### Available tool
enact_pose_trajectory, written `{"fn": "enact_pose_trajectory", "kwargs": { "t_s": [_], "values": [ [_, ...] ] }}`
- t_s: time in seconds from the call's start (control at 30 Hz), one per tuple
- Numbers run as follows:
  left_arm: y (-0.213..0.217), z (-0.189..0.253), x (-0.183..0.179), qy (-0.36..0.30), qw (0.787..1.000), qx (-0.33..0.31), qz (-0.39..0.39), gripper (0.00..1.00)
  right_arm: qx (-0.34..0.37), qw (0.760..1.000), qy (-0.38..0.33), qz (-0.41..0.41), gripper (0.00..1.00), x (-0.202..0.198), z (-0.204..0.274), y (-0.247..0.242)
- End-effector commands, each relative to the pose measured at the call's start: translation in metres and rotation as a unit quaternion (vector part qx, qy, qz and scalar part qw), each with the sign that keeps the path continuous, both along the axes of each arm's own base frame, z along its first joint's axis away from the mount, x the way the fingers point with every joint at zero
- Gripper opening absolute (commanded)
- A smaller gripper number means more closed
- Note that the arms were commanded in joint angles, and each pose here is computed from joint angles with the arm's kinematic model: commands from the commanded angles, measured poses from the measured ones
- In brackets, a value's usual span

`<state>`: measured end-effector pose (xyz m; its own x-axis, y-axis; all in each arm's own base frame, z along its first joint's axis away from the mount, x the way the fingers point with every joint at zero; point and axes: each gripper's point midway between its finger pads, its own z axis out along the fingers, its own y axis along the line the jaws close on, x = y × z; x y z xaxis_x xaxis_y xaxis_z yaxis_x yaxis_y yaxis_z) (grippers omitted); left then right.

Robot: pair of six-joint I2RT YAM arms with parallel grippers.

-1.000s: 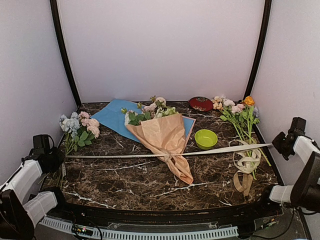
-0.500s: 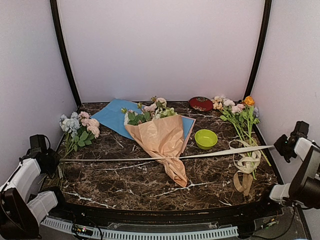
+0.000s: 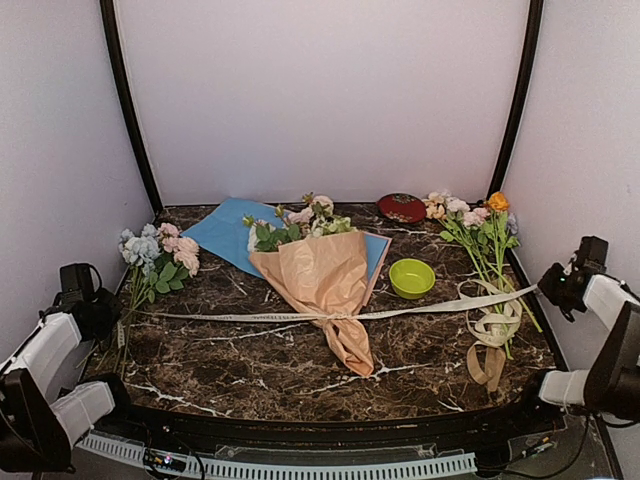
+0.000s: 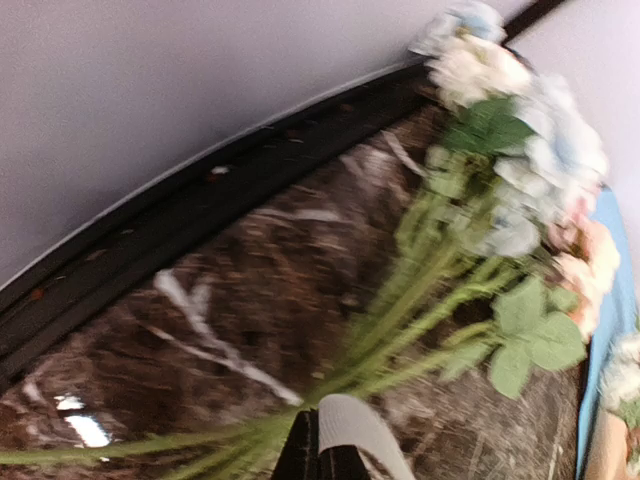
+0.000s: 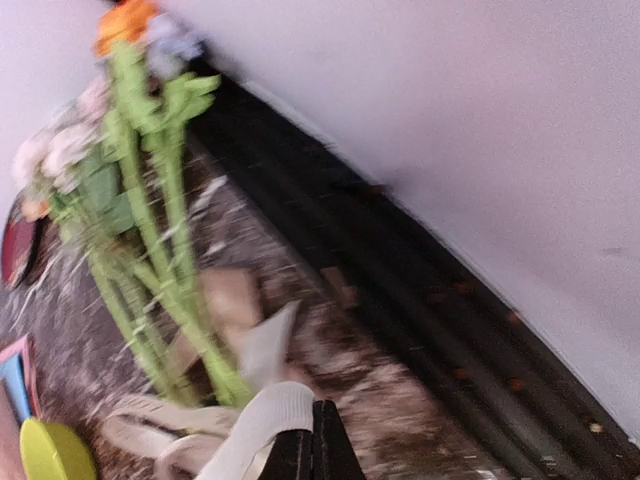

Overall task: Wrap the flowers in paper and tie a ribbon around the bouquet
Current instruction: Tie the ribbon around the folded bouquet.

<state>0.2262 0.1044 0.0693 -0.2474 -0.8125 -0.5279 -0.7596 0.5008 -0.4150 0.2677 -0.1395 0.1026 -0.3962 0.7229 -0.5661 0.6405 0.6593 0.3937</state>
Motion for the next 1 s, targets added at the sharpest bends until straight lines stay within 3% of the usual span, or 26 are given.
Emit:
{"fn": "enact_pose_trajectory", "kwargs": {
  "t_s": [0.0, 0.1, 0.2, 0.37, 0.47, 0.57, 0.67, 0.87, 0.97],
  "values": [
    [-0.042, 0.074, 0.061, -0.114, 0.984, 0.051, -0.128, 0.00, -0.060, 0.986, -0.088, 0.128, 0.00, 0.048, 0.062, 0.073],
    [-0.083, 0.122, 0.084, -0.154, 0.964, 0.089, -0.200, 0.00, -0.028, 0.960, -0.144, 0.238, 0.00, 0.058, 0.088, 0.166],
    [-0.140, 0.160, 0.102, -0.181, 0.933, 0.114, -0.291, 0.00, -0.024, 0.928, -0.149, 0.340, 0.00, 0.050, 0.091, 0.256],
    [-0.223, 0.190, 0.117, -0.194, 0.875, 0.172, -0.408, 0.00, -0.042, 0.862, -0.033, 0.504, 0.00, 0.014, 0.026, 0.375],
    [-0.241, 0.202, 0.120, -0.216, 0.863, 0.158, -0.427, 0.00, -0.053, 0.809, 0.019, 0.585, 0.00, -0.014, -0.009, 0.431],
    [-0.235, 0.221, 0.119, -0.231, 0.863, 0.173, -0.415, 0.00, -0.082, 0.769, 0.069, 0.630, 0.00, -0.037, -0.040, 0.467],
    [-0.228, 0.250, 0.116, -0.255, 0.854, 0.204, -0.406, 0.00, -0.101, 0.748, 0.099, 0.648, 0.00, -0.045, -0.061, 0.489],
    [-0.231, 0.287, 0.130, -0.258, 0.827, 0.268, -0.422, 0.00, -0.067, 0.668, 0.077, 0.737, 0.00, -0.090, -0.063, 0.550],
    [-0.241, 0.287, 0.147, -0.256, 0.818, 0.279, -0.432, 0.00, -0.064, 0.670, 0.075, 0.736, 0.00, -0.092, -0.055, 0.552]
  ]
}}
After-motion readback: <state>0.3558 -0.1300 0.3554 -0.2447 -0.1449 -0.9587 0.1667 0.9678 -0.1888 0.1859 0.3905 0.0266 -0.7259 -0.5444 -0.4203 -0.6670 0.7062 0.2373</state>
